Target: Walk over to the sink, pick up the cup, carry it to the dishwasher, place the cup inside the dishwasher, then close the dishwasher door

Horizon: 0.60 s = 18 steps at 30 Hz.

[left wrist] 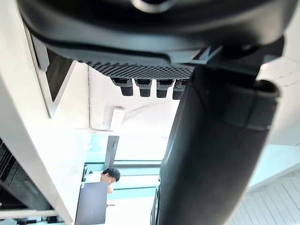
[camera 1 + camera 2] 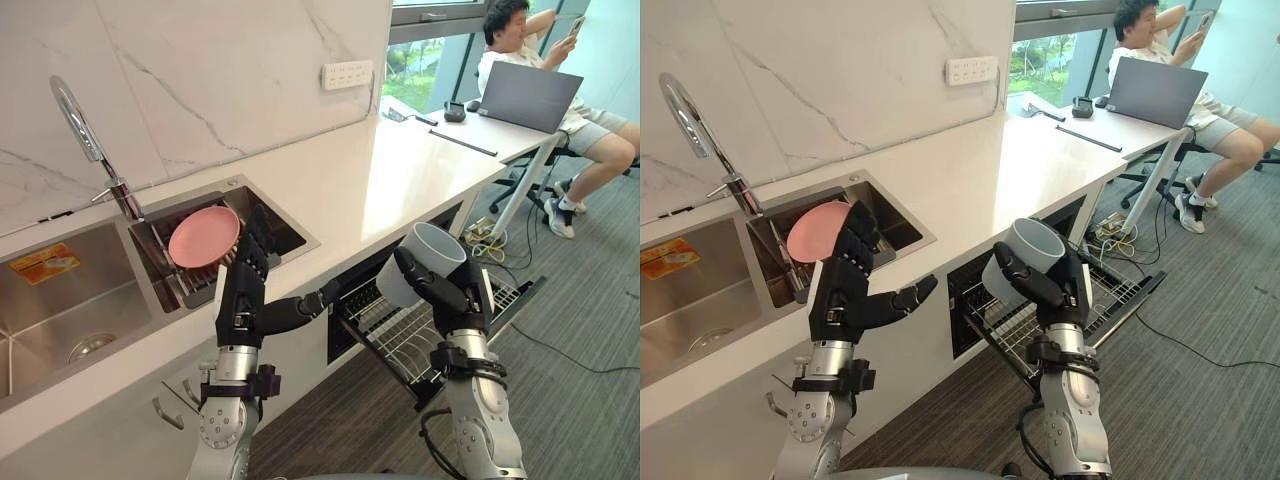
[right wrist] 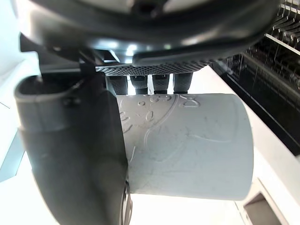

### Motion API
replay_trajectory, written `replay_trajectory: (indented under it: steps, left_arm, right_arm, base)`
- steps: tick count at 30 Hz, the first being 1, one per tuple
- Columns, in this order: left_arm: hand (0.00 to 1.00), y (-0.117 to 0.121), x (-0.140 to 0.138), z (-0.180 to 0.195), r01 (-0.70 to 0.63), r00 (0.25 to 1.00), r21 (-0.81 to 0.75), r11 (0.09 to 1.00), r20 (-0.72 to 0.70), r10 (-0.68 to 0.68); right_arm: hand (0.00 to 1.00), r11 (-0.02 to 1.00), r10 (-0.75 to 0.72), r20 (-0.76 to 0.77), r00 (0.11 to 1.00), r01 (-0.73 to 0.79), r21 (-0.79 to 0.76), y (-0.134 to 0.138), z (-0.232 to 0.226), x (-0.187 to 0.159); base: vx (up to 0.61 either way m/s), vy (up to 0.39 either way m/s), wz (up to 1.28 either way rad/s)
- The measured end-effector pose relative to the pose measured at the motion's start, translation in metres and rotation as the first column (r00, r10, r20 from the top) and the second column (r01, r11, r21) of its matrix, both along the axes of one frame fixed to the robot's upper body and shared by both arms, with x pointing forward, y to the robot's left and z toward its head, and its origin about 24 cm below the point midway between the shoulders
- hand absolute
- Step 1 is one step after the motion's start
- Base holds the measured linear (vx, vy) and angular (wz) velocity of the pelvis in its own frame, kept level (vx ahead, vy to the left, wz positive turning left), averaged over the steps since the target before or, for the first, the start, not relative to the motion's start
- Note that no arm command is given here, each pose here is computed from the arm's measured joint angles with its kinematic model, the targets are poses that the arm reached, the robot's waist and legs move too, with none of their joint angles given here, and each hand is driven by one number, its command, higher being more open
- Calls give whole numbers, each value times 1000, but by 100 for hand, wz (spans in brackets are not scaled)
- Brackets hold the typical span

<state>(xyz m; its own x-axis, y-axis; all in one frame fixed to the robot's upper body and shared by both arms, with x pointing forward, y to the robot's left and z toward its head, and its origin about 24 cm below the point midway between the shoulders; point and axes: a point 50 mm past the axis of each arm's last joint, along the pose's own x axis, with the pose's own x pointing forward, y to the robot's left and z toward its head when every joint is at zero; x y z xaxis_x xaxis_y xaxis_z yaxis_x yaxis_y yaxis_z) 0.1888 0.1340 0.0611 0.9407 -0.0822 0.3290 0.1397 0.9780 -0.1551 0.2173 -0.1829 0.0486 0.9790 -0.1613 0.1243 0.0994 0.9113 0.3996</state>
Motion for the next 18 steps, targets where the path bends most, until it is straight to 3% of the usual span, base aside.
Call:
replay_trajectory:
  steps: [9, 18]
  left_arm:
    - [100, -14, -15, -34, 221, 957, -32, 975, -188, -223]
    - [100, -13, -29, -88, 215, 864, 24, 976, -470, -178]
  right_arm:
    - [0, 998, -50, -33, 998, 49, -41, -19, -6, -11]
    - [0, 989, -67, -110, 992, 51, -139, -29, -21, -20]
  base:
    - [0, 0, -3]
    - [-10, -3, -1]
